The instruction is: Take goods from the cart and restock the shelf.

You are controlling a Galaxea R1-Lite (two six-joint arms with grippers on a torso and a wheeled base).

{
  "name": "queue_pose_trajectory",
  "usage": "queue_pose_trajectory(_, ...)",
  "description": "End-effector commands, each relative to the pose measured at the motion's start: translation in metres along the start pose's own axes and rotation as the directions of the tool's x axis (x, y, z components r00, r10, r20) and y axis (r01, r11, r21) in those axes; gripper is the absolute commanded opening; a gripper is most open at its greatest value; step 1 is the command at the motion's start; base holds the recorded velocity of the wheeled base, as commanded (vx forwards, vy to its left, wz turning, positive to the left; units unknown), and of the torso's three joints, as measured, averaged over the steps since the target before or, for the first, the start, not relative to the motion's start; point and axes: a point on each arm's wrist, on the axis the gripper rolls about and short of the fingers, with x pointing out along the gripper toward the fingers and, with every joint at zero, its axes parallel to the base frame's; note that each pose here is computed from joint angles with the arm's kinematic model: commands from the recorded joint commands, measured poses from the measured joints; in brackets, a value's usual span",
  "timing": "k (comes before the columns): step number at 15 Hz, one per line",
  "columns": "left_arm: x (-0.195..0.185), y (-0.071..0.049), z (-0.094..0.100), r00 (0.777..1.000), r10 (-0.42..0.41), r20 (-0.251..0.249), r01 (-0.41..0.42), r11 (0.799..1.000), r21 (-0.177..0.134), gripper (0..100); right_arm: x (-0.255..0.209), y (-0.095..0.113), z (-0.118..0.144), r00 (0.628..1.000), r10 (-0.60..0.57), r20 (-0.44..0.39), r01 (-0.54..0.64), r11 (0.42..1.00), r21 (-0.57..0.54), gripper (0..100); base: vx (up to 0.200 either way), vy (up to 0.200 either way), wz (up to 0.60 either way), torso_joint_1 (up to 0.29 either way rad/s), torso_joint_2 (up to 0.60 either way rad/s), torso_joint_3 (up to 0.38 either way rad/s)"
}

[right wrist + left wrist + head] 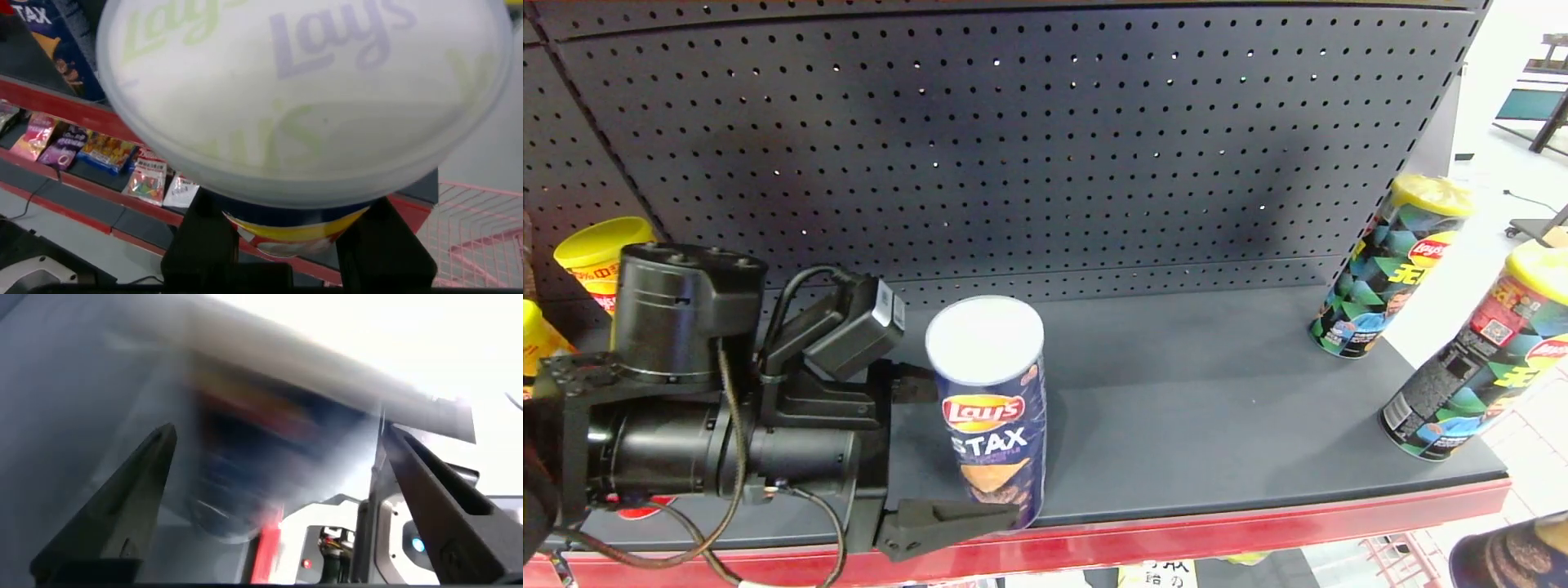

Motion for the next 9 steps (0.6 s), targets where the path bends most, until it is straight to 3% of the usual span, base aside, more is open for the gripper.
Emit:
queue_pose_trajectory(1, -0.025, -0.018, -0.003, 0.999, 0.030, 0.036, -0.030, 1.000, 0.005, 100, 0.020, -0.004, 0.020, 0.995, 0.083, -0.054, -0.084, 0.996, -0.005, 0, 0.000, 0.000, 0.00, 0.000, 0.00, 0.000)
queue_pose_trajectory(4, -0.048, -0.040, -0.016, 0.996, 0.074, 0.054, -0.073, 0.997, -0.026, 100, 0.053, -0.003, 0.046, 0.975, 0.188, -0.121, -0.190, 0.982, -0.008, 0, 0.000, 0.000, 0.00, 0.000, 0.00, 0.000)
queue_pose_trajectory(5, -0.061, -0.051, -0.023, 0.991, 0.110, 0.071, -0.106, 0.992, -0.065, 100, 0.076, 0.001, 0.059, 0.960, 0.230, -0.160, -0.234, 0.972, -0.002, 0, 0.000, 0.000, 0.00, 0.000, 0.00, 0.000)
queue_pose_trajectory(7, -0.078, -0.068, -0.036, 0.979, 0.181, 0.092, -0.170, 0.979, -0.113, 100, 0.124, 0.006, 0.071, 0.956, 0.257, -0.143, -0.261, 0.965, -0.005, 0, 0.000, 0.000, 0.00, 0.000, 0.00, 0.000)
queue_pose_trajectory(8, -0.083, -0.074, -0.042, 0.975, 0.204, 0.093, -0.192, 0.974, -0.124, 100, 0.140, 0.008, 0.074, 0.954, 0.273, -0.127, -0.276, 0.961, -0.006, 0, 0.000, 0.000, 0.00, 0.000, 0.00, 0.000)
queue_pose_trajectory(9, -0.093, -0.087, -0.058, 0.963, 0.248, 0.102, -0.233, 0.963, -0.138, 100, 0.173, 0.014, 0.078, 0.935, 0.331, -0.125, -0.335, 0.942, -0.007, 0, 0.000, 0.000, 0.00, 0.000, 0.00, 0.000)
